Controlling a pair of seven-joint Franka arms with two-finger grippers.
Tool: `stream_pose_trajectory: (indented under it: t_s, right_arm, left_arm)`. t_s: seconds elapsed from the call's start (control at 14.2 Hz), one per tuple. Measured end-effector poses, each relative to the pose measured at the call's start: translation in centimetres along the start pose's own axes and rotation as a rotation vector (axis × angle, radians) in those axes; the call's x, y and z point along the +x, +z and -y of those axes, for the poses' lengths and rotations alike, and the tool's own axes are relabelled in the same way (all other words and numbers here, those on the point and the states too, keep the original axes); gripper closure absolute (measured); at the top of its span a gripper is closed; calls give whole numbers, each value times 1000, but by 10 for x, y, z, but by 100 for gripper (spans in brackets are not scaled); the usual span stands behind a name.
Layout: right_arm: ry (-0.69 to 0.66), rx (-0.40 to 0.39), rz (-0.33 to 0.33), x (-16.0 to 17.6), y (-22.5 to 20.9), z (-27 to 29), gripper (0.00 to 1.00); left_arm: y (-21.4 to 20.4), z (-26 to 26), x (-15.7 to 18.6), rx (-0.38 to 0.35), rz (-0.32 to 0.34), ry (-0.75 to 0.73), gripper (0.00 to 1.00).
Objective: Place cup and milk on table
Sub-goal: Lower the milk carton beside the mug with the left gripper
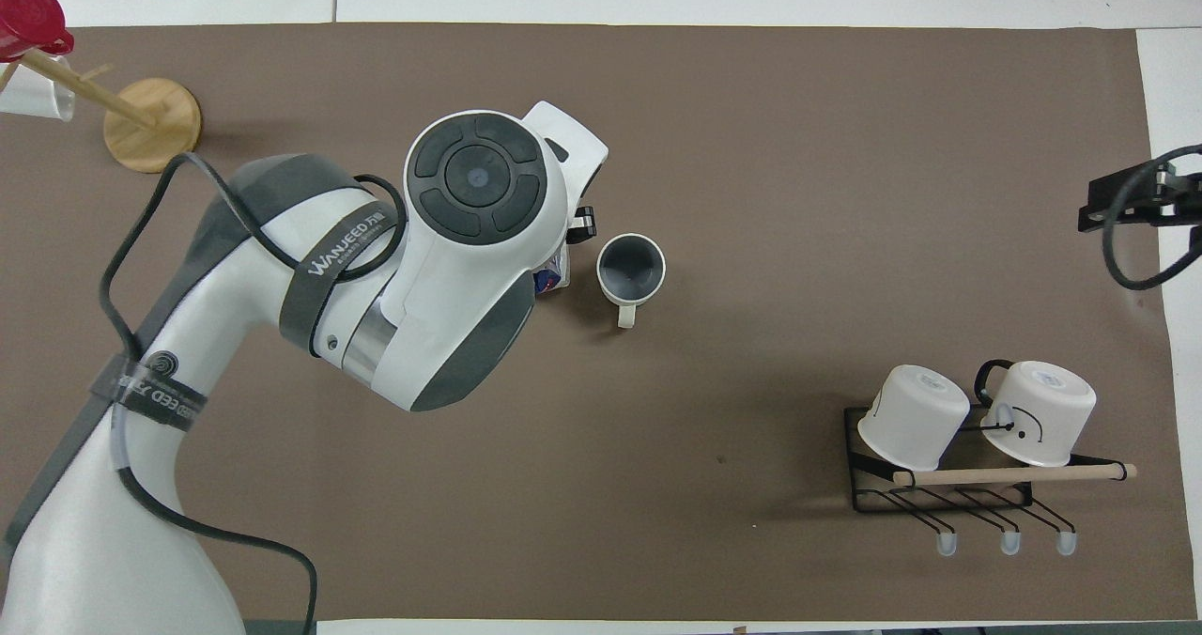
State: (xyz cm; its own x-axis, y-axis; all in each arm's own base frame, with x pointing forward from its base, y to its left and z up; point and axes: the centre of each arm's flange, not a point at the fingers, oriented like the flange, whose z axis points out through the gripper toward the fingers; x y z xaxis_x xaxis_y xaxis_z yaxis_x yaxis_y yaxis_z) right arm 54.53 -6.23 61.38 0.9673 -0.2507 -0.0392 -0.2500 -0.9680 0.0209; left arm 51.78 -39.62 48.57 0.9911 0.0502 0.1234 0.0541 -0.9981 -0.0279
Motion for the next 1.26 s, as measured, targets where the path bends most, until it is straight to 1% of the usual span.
stream_pose_trajectory:
  t_s: [0.14, 0.28, 0.49, 0.63, 1.12, 1.26]
  right_arm:
    - [18, -2, 22, -3, -11, -10, 0]
    - [1, -2, 8, -3, -23, -1, 0]
    - [-102, -5, 1, -2, -23, 20, 0]
    - [-131, -6, -15, 2, -22, 26, 0]
    - [-137, -5, -28, 4, -24, 27, 0]
    - [-135, -4, -11, 3, -24, 26, 0]
  left_arm:
    - [7, -8, -10, 6, 8, -20, 59]
    - [9, -12, -14, 3, 7, -61, 59]
    - [13, -18, -23, 9, 15, -75, 59]
    - [17, -17, -26, 14, 19, -74, 59]
    - [17, -16, -27, 11, 16, -58, 59]
    - [17, -15, -27, 8, 12, -54, 59]
